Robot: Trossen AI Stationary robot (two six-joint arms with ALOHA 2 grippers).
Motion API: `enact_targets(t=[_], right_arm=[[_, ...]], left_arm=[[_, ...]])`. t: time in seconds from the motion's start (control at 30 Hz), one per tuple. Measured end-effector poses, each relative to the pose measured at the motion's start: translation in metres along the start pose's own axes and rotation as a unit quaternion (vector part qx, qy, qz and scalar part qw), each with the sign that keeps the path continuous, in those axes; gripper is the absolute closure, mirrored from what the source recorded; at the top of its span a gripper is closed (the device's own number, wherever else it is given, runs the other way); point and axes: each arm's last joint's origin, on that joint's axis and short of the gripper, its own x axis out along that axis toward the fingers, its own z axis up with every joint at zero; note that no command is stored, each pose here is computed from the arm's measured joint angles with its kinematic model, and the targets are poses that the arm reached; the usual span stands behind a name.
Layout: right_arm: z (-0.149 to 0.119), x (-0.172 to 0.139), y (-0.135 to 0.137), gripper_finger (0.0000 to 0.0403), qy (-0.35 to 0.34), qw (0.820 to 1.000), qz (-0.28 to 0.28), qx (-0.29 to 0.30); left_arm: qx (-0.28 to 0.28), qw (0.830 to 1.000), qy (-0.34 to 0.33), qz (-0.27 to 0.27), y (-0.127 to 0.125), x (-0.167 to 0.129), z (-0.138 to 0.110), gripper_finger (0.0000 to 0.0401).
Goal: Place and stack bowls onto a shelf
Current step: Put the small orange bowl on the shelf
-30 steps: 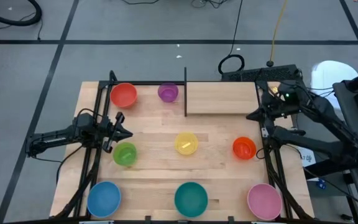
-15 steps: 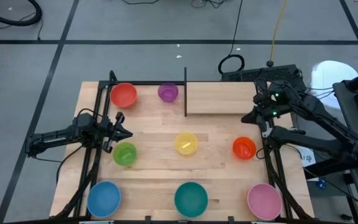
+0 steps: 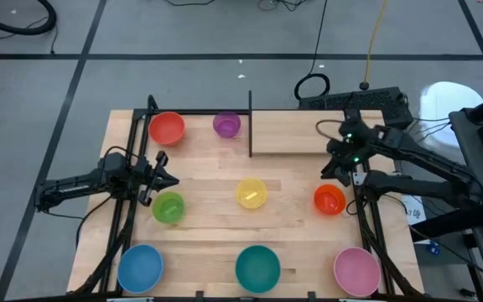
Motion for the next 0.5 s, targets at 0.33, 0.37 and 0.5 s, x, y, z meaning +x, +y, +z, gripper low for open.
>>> enact_targets(t=[0.33, 0.37, 0.5], right_arm=[[0.005, 0.038, -0.011, 0.0287, 0.127, 0.988, -0.047, -0.07], [0.006, 0.041, -0.012, 0.0287, 0.137, 0.986, -0.061, -0.075], [0.008, 0.053, -0.016, 0.0287, 0.18, 0.972, -0.11, -0.102]], left_arm=[[0.0, 1.0, 0.0, 0.0, 0.0, 0.0, 0.0, 0.037], [0.0, 1.0, 0.0, 0.0, 0.0, 0.0, 0.0, 0.037], [0.0, 1.0, 0.0, 0.0, 0.0, 0.0, 0.0, 0.037]])
